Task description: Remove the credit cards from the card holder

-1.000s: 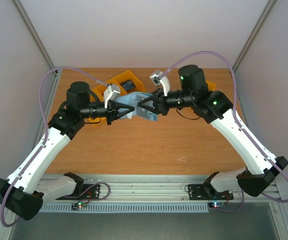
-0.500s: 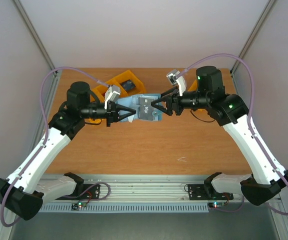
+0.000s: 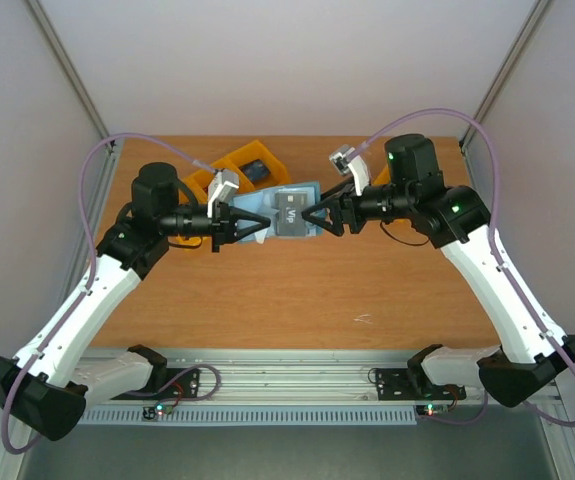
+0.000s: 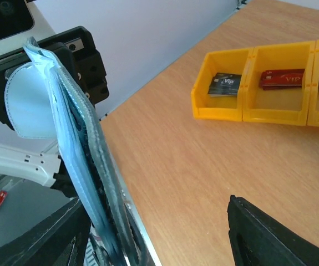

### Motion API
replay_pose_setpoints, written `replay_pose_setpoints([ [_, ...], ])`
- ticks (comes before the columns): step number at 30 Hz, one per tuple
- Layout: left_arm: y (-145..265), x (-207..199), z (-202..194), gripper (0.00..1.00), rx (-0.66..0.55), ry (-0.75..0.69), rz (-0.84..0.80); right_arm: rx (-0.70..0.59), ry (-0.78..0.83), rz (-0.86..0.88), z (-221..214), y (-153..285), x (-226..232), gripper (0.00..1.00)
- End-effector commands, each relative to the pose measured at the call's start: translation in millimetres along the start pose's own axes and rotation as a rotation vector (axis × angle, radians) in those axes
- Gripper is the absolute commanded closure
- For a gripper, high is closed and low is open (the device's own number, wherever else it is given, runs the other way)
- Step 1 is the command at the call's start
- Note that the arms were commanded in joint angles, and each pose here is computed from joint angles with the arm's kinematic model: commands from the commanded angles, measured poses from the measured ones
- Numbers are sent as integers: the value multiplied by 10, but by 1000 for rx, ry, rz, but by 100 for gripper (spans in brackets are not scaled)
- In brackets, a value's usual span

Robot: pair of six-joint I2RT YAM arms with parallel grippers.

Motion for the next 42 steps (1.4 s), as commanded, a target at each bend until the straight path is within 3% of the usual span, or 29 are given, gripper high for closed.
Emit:
replay_pose_setpoints([
  [1, 17, -88, 130, 100, -53, -84, -52, -22, 16, 30, 83, -97, 37, 33],
  [10, 9, -72, 149, 100, -64, -77, -50, -9, 34, 90, 126, -275, 106, 34],
  [17, 13, -14, 142, 100, -66, -41, -10, -55, 98, 104, 96, 69, 228, 26],
  [23, 16, -36, 143, 100, -69, -51, -21, -51, -12, 73, 19, 189, -25, 28],
  [31, 23, -40, 135, 100, -64, -61, -16, -55, -19, 69, 39, 189, -36, 28],
  [42, 29, 90, 51, 100, -4, -46, 86, -18, 43, 215, -58, 282, 223, 28],
])
Point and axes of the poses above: each gripper's point midway between its finger pads, its own y axis back along the fingers, its own x axis along the line the jaws close on, z = x × y, the point moved 4 cm from there along y, back along the fingers, and after that the axes turned 9 degrees about -y, right-handed, at the moved point
